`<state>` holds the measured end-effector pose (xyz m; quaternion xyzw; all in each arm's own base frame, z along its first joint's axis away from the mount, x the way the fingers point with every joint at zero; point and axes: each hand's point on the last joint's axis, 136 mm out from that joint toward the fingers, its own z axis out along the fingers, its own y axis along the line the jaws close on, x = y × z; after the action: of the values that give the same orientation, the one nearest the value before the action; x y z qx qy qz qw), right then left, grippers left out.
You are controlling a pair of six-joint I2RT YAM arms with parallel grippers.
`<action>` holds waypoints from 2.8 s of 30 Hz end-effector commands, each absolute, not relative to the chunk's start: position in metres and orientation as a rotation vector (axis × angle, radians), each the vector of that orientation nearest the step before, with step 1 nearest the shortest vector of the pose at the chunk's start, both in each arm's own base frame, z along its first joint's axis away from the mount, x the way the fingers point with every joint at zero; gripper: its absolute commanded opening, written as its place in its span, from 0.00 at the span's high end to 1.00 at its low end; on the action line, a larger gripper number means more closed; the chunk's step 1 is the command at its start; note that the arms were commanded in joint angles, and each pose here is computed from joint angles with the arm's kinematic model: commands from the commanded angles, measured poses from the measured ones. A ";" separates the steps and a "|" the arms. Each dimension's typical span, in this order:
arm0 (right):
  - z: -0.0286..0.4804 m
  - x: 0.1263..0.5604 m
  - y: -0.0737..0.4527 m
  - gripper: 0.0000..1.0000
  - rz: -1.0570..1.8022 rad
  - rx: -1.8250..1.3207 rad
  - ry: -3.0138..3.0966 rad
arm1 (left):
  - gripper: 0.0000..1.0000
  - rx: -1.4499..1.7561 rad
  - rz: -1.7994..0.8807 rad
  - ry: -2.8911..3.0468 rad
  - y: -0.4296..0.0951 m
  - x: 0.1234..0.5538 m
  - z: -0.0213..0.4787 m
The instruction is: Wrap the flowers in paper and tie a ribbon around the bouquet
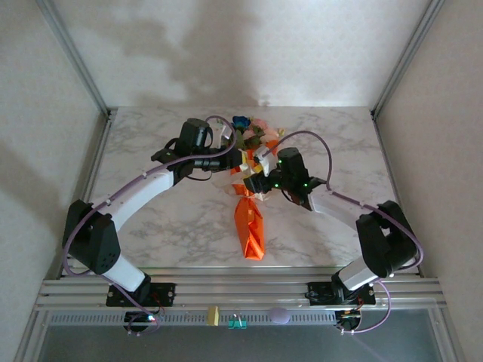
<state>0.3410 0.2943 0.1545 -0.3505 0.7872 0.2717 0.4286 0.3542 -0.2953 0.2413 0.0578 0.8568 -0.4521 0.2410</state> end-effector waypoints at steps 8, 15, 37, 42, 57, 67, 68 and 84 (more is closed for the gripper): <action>0.166 0.348 0.302 0.91 0.680 -0.895 1.942 | 1.00 0.139 -1.252 2.321 -0.295 0.362 0.252; 0.159 0.336 0.291 1.00 0.714 -0.833 2.061 | 0.52 -0.553 -1.160 2.392 -0.255 0.374 0.232; 0.156 0.330 0.281 1.00 0.709 -0.764 2.175 | 0.37 -1.993 -1.284 2.197 -0.275 0.381 0.123; 0.157 0.333 0.280 1.00 0.707 -0.747 2.191 | 0.36 -1.977 -1.080 2.352 -0.277 0.374 0.110; 0.159 0.337 0.287 1.00 0.800 -0.635 2.293 | 0.35 -2.056 -1.044 2.369 -0.281 0.370 0.081; 0.156 0.334 0.289 1.00 0.831 -0.621 2.318 | 0.42 -2.062 -1.022 2.357 -0.280 0.378 0.068; 0.156 0.334 0.290 1.00 0.833 -0.623 2.319 | 0.43 -2.059 -1.020 2.358 -0.280 0.379 0.068; 0.156 0.334 0.293 1.00 0.851 -0.637 2.317 | 0.37 -2.064 -1.064 2.277 -0.270 0.378 0.087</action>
<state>0.3303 0.2885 0.1497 -0.2394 0.8720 0.3078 0.2959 0.3751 -0.2780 0.0775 -0.6222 0.7120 -0.3180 -0.0699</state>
